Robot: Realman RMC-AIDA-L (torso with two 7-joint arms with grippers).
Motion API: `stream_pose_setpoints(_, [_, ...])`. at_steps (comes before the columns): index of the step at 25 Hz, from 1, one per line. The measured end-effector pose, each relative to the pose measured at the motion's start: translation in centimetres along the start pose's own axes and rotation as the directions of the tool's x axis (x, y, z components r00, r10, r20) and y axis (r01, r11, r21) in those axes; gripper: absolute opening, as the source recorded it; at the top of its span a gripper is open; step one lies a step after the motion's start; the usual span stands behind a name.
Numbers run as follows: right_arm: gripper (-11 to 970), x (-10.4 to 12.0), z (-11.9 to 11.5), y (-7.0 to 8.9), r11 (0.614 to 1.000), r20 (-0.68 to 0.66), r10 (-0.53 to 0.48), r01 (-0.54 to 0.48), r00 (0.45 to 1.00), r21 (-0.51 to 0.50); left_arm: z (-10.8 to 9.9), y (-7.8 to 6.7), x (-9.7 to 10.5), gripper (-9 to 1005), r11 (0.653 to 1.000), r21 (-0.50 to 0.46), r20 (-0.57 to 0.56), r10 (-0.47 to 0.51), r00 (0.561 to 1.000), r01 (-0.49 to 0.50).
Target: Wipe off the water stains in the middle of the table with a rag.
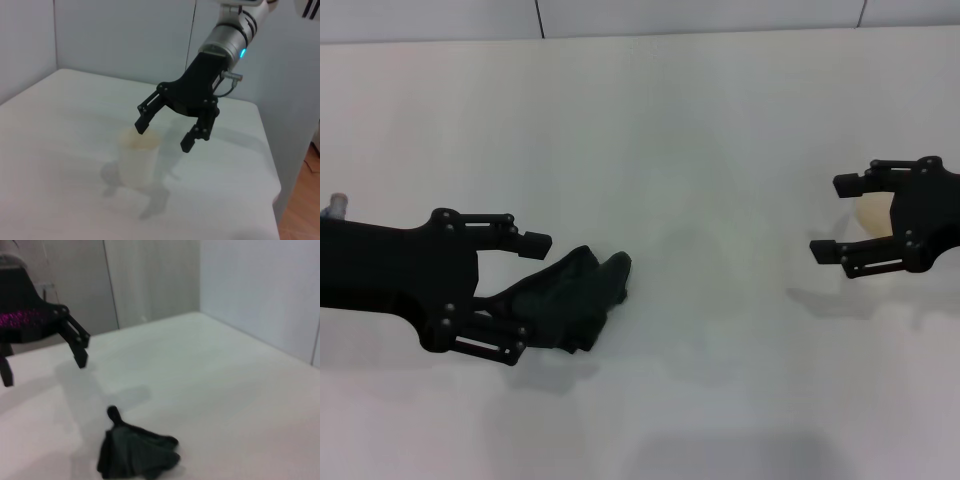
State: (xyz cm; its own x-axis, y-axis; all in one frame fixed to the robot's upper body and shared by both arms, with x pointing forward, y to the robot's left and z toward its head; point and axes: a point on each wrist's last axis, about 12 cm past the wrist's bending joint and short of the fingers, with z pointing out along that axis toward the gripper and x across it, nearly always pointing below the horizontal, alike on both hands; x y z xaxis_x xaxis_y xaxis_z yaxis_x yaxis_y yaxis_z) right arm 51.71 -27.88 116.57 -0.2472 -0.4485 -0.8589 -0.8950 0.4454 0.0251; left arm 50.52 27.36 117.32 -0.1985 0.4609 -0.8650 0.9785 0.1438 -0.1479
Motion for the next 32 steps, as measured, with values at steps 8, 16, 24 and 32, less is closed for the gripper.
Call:
stream_pose_setpoints(8, [868, -0.58, -0.5, -0.56, 1.0, -0.033, 0.006, -0.006, 0.999, 0.004, 0.54, 0.17, -0.21, 893, 1.0, -0.004, 0.007, 0.002, 1.0, -0.002])
stream_pose_setpoints(16, [869, -0.88, -0.56, -0.41, 1.0, -0.031, -0.005, 0.005, 1.0, -0.008, 0.68, 0.22, -0.1, 893, 1.0, -0.009, 0.016, -0.013, 1.0, 0.013])
stream_pose_setpoints(24, [868, -0.79, -0.63, -0.31, 1.0, -0.039, -0.005, 0.004, 0.999, -0.011, 0.69, 0.2, -0.09, 893, 1.0, -0.008, 0.018, -0.016, 1.0, 0.016])
stream_pose_setpoints(32, [869, -0.64, -0.77, -0.32, 1.0, -0.04, 0.001, -0.001, 0.999, -0.006, 0.77, 0.13, 0.04, 893, 1.0, -0.007, 0.017, -0.023, 1.0, 0.023])
